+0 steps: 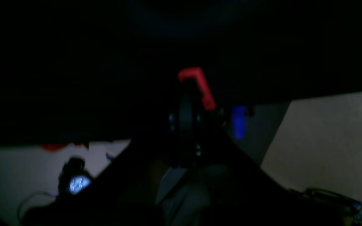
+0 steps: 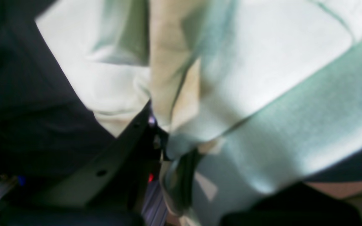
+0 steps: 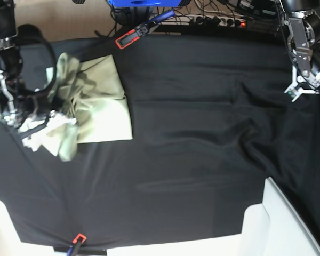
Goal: Fold the T-shirt properly
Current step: 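Lift and fold the shirt's bunched end over with the right gripper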
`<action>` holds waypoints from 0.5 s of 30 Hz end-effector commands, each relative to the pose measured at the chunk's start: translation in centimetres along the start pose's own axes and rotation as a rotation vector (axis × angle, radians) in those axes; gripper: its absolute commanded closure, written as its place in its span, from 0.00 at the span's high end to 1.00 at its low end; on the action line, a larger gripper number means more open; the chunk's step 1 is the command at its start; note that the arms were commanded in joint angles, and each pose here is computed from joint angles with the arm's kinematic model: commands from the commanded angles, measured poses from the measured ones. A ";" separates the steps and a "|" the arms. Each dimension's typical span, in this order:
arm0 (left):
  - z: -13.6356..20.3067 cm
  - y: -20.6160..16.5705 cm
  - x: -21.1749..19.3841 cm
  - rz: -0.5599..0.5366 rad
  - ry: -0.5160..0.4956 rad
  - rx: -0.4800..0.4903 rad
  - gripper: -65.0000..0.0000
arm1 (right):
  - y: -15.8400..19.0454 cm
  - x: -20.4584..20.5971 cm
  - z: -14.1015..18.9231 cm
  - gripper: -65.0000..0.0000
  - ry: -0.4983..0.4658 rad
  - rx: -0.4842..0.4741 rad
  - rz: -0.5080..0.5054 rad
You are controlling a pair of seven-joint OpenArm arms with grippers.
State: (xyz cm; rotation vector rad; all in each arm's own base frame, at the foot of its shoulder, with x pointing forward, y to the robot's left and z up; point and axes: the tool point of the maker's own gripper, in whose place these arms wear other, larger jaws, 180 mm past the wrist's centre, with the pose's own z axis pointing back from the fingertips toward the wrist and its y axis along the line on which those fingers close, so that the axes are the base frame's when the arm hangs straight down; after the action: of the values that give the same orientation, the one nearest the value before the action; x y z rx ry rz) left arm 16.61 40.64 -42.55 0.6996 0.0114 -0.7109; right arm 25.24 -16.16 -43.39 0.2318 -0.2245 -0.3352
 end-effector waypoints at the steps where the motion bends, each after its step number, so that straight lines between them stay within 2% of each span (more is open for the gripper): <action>1: 0.3 1.5 -0.4 -0.004 0.016 0.043 0.00 | 0.3 1.6 0.8 0.00 -0.040 -0.008 0.018; 7: 0.4 1.2 0.3 -0.021 0.003 0.041 0.00 | -0.7 1.7 0.2 0.00 -0.097 -0.192 0.142; 10: 0.4 1.2 0.3 -0.021 0.003 0.041 0.00 | -0.8 1.5 0.2 0.00 -0.102 -0.240 0.195; 15: 0.3 1.0 0.4 -0.029 0.002 0.038 0.00 | 1.0 1.5 0.7 0.00 -0.141 -0.271 0.245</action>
State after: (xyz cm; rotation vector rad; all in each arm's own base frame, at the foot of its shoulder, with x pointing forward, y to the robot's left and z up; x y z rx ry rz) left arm 16.96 39.80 -42.96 0.6901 0.0090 -0.7446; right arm 25.60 -15.71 -43.15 -0.0881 -0.2953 -0.1354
